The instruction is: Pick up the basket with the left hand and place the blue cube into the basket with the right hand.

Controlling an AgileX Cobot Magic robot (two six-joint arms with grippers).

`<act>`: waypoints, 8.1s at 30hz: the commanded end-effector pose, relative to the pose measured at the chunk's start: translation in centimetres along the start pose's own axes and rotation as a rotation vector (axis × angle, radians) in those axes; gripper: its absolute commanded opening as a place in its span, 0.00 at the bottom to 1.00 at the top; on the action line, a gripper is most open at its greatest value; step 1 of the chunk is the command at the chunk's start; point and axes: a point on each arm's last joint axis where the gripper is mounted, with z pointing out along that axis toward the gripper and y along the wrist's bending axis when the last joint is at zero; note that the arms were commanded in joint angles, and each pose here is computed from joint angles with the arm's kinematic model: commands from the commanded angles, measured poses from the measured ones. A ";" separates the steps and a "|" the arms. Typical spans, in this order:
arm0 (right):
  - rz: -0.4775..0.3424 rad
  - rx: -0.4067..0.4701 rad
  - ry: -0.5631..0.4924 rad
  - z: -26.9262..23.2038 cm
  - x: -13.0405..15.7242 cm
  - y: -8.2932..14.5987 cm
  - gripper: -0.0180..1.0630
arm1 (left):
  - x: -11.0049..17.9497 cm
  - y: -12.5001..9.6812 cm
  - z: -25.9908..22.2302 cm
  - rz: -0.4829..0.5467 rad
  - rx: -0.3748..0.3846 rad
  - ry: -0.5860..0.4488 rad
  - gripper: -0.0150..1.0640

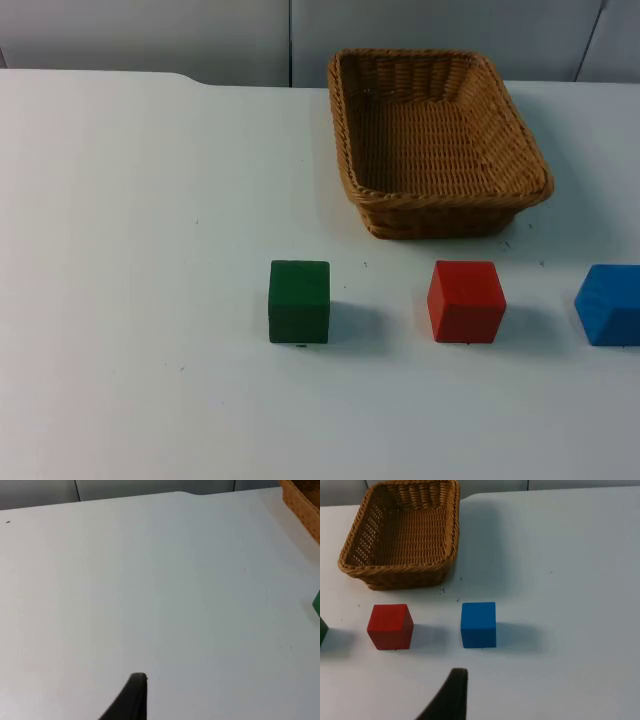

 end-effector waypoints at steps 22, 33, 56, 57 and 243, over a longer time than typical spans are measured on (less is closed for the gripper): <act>-0.008 -0.009 -0.049 0.0 -1.4 0.1 0.98 | -2.4 -0.6 -0.8 -0.085 0.063 -0.035 0.99; 0.021 -0.043 0.026 2.9 -3.6 0.4 0.98 | -5.2 -0.8 0.2 -0.104 0.085 -0.043 0.99; 0.019 -0.036 0.266 10.7 -12.3 0.5 0.97 | -10.8 -1.1 7.7 -0.107 0.096 0.077 0.99; 0.020 -0.035 0.292 11.8 -12.3 0.5 0.97 | -11.2 -1.1 8.2 -0.109 0.094 0.086 0.99; -0.015 -0.091 0.688 30.6 -5.0 2.2 0.97 | -14.8 -12.9 44.5 -0.613 0.337 0.427 0.01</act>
